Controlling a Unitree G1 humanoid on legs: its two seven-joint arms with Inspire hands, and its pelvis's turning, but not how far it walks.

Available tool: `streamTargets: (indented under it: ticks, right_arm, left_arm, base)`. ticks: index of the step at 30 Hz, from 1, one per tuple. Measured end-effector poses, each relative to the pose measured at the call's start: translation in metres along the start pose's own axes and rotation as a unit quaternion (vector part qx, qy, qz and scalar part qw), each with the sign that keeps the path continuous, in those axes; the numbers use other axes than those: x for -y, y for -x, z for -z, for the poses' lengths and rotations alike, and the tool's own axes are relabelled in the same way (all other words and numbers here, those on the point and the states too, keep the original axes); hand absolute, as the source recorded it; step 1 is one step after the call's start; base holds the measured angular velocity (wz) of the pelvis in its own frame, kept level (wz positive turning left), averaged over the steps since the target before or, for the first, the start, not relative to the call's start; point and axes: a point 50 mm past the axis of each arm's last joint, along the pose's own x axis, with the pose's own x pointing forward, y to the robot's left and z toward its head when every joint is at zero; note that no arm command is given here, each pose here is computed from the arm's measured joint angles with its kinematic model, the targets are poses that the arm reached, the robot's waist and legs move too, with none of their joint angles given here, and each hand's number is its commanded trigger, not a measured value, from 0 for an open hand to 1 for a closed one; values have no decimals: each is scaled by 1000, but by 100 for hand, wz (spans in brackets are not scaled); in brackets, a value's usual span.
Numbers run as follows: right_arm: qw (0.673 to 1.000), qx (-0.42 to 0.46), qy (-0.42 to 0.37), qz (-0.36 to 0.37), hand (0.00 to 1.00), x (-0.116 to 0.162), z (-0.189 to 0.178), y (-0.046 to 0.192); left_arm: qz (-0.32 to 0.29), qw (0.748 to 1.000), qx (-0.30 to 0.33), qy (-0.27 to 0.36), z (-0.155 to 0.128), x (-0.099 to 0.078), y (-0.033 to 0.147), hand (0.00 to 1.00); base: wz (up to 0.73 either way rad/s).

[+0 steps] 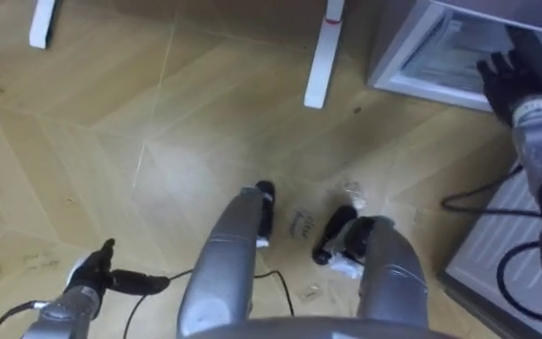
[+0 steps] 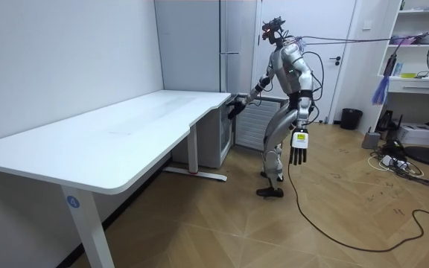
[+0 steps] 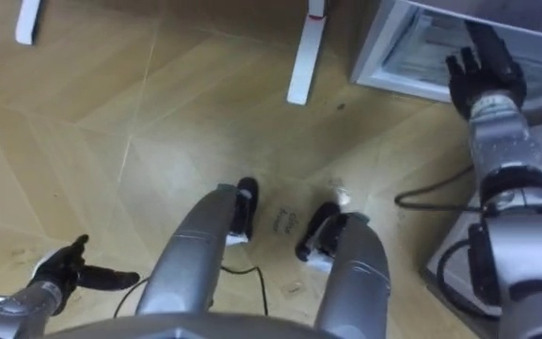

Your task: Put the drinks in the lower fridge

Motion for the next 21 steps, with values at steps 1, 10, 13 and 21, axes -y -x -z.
streamTargets:
  ticks: [1,10,13,21]
  right_arm:
    - [999,-10,28,14,0,11,1,2]
    - [940,-128,297,111,0,90,22,34]
    - [883,-183,416,118,0,104,37,43]
    - [798,-253,533,124,0,137,71,71]
  left_arm:
    - [0,1000,1,2,-2,0,-1,0]
    - [-4,1000,6,5,-11,0,-5,0]
    - [-1,1000,15,1,-18,2,-7,0]
    - [17,1000,2,-8,-11,17,-8,0]
  base:
    - [0]
    - [-5]
    - [-3]
    - [3]
